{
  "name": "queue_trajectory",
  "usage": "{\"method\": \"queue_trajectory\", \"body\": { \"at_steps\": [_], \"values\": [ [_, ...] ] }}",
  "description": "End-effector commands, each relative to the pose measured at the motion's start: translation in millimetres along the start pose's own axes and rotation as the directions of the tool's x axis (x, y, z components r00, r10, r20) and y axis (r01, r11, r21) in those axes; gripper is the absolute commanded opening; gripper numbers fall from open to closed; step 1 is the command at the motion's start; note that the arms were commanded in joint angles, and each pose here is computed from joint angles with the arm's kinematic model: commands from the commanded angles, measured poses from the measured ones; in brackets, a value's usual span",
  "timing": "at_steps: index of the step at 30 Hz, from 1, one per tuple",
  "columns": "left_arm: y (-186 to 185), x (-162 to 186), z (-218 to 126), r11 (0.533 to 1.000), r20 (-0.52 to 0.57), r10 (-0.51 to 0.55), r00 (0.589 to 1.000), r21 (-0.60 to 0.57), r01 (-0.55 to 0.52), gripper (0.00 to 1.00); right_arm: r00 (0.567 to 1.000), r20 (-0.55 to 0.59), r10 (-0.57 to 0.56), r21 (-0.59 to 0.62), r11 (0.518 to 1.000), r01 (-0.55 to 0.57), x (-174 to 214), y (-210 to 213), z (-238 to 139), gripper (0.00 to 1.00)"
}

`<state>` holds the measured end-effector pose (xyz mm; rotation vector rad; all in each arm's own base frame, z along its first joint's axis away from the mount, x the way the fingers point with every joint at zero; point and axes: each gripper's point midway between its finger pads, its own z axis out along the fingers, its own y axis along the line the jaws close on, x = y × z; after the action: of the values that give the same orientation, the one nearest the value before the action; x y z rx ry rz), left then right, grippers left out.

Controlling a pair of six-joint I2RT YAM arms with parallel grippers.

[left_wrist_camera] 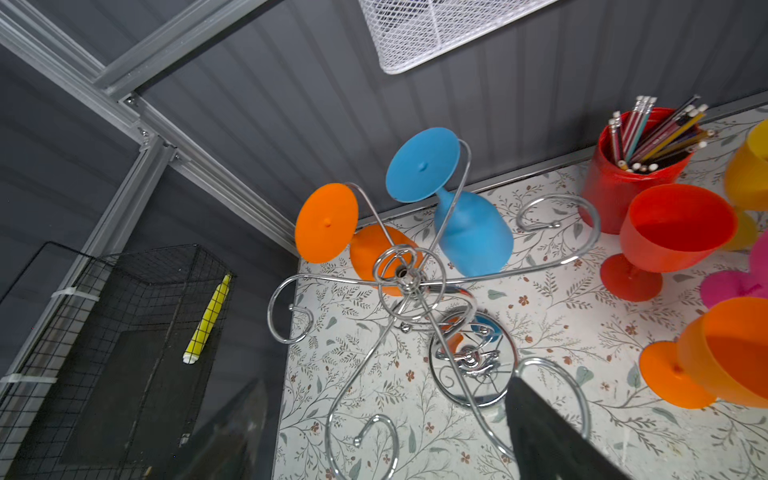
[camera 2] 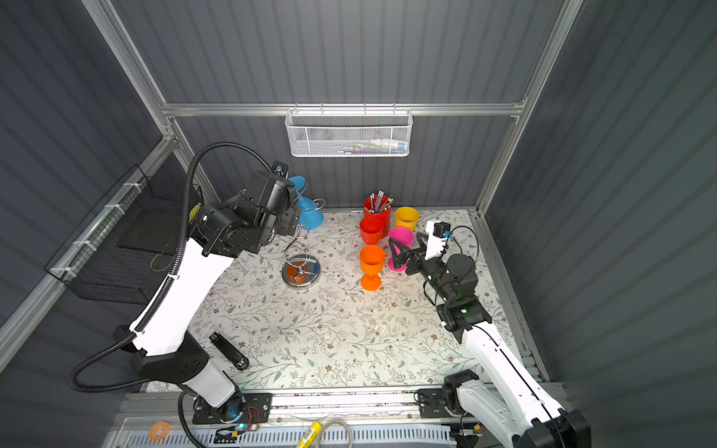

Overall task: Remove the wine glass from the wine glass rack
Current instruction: 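Move the left gripper back up to the wine glass rack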

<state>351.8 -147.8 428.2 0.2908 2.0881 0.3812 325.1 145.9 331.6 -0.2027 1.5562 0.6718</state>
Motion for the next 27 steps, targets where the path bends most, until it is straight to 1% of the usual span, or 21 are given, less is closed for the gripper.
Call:
{"method": "queue_trajectory", "body": {
  "at_steps": [1, 5, 7, 10, 12, 17, 20, 24, 27],
  "values": [
    [23, 8, 7, 1.000, -0.033, -0.018, 0.999, -0.015, 0.017, 0.89, 0.997, 0.004, -0.074, -0.063, 0.995, 0.074, -6, 20, 5, 0.99],
    [41, 7, 26, 0.998, -0.063, -0.012, 0.998, -0.067, 0.007, 0.88, 0.994, -0.015, -0.112, -0.116, 0.987, 0.110, 1, 36, 12, 0.99],
    [49, 7, 35, 0.997, -0.081, -0.025, 0.996, -0.079, 0.018, 0.88, 0.992, -0.030, -0.120, -0.130, 0.985, 0.115, 5, 41, 15, 0.99],
    [61, 10, 52, 0.996, -0.115, -0.069, 0.991, -0.064, 0.062, 0.85, 0.990, -0.039, -0.132, -0.146, 0.981, 0.126, 8, 46, 18, 0.99],
    [66, 12, 62, 0.993, -0.128, -0.119, 0.985, -0.038, 0.115, 0.84, 0.990, -0.044, -0.137, -0.151, 0.980, 0.129, 9, 48, 19, 0.99],
    [72, 16, 87, 0.970, -0.149, -0.236, 0.960, 0.024, 0.242, 0.83, 0.988, -0.057, -0.143, -0.161, 0.978, 0.132, 12, 51, 23, 0.99],
    [78, 15, 104, 0.938, -0.153, -0.326, 0.933, 0.067, 0.339, 0.84, 0.987, -0.061, -0.145, -0.168, 0.977, 0.133, 13, 54, 24, 0.99],
    [87, 13, 127, 0.866, -0.167, -0.455, 0.875, 0.144, 0.478, 0.83, 0.987, -0.065, -0.147, -0.168, 0.977, 0.135, 14, 55, 25, 0.99],
    [91, 9, 139, 0.810, -0.172, -0.527, 0.832, 0.195, 0.554, 0.82, 0.986, -0.068, -0.149, -0.171, 0.976, 0.136, 15, 56, 26, 0.99]
  ]
}}
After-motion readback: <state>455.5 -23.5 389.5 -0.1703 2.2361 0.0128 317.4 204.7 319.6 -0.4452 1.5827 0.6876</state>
